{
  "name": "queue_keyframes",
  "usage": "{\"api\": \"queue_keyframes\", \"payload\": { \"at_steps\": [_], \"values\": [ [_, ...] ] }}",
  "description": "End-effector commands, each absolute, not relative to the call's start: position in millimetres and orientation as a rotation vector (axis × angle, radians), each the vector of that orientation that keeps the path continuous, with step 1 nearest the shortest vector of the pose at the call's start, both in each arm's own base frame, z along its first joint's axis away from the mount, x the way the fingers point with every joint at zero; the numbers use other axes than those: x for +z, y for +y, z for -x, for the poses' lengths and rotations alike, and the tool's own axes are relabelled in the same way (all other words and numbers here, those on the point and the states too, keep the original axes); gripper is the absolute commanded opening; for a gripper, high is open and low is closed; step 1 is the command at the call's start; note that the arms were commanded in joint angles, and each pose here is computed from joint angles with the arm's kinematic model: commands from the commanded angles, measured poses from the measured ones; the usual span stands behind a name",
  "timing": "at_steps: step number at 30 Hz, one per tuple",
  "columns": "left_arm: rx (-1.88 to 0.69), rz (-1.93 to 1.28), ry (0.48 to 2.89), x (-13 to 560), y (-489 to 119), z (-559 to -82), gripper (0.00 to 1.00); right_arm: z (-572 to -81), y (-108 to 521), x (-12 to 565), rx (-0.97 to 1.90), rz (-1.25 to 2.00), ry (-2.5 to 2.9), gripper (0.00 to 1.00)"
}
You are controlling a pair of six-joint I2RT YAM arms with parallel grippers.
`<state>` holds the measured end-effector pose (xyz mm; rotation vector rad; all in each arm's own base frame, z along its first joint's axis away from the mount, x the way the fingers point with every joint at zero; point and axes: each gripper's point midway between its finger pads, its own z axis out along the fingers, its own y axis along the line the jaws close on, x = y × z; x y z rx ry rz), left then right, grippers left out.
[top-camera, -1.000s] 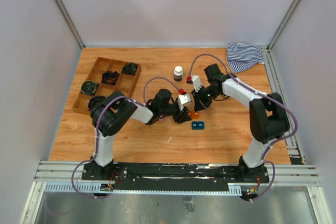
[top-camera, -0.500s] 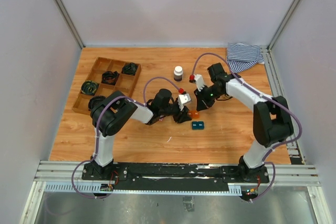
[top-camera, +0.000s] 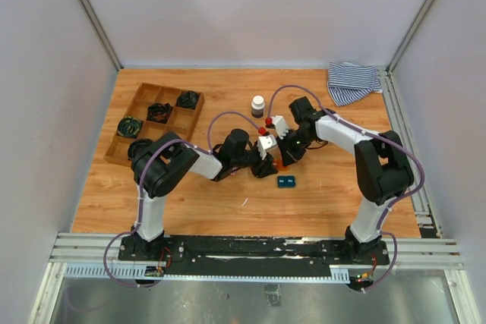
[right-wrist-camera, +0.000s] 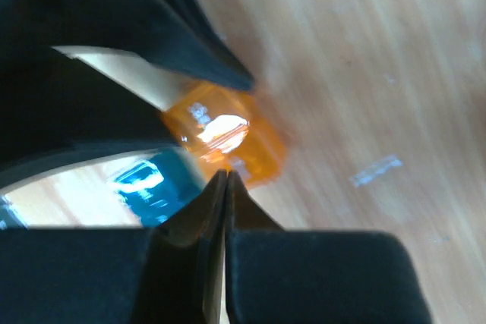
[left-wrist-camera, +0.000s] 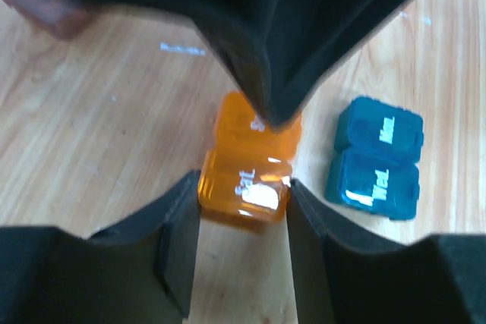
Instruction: Sort the pills into containers
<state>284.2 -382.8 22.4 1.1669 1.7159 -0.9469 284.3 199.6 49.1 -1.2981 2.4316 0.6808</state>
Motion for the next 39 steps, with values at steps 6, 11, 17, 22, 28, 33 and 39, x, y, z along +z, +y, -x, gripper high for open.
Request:
{"api": "queue_keyframes", "payload": {
  "at_steps": [6,11,17,22,28,33,39],
  "values": [
    [-0.878,-1.194,1.788,1,-379,-278,0.22,-280,191,44,0.606,1.341,2.474,0.01],
    [-0.856,-1.207,1.749,8,-379,-279,0.23,-278,202,68,0.816,1.236,2.404,0.03],
    [-0.856,-1.214,1.732,10,-380,-279,0.23,-279,206,88,0.908,1.179,2.338,0.04],
    [-0.847,-1.213,1.724,10,-378,-278,0.23,-276,203,71,0.907,1.158,2.411,0.02],
    [-0.85,-1.205,1.718,12,-378,-278,0.23,-270,168,-1,0.708,1.163,2.767,0.01],
    [-0.852,-1.202,1.711,13,-377,-277,0.24,-276,175,15,0.759,1.15,2.682,0.01],
    [-0.846,-1.181,1.697,22,-379,-280,0.32,-282,192,74,1.003,1.084,2.433,0.13]
  ]
}}
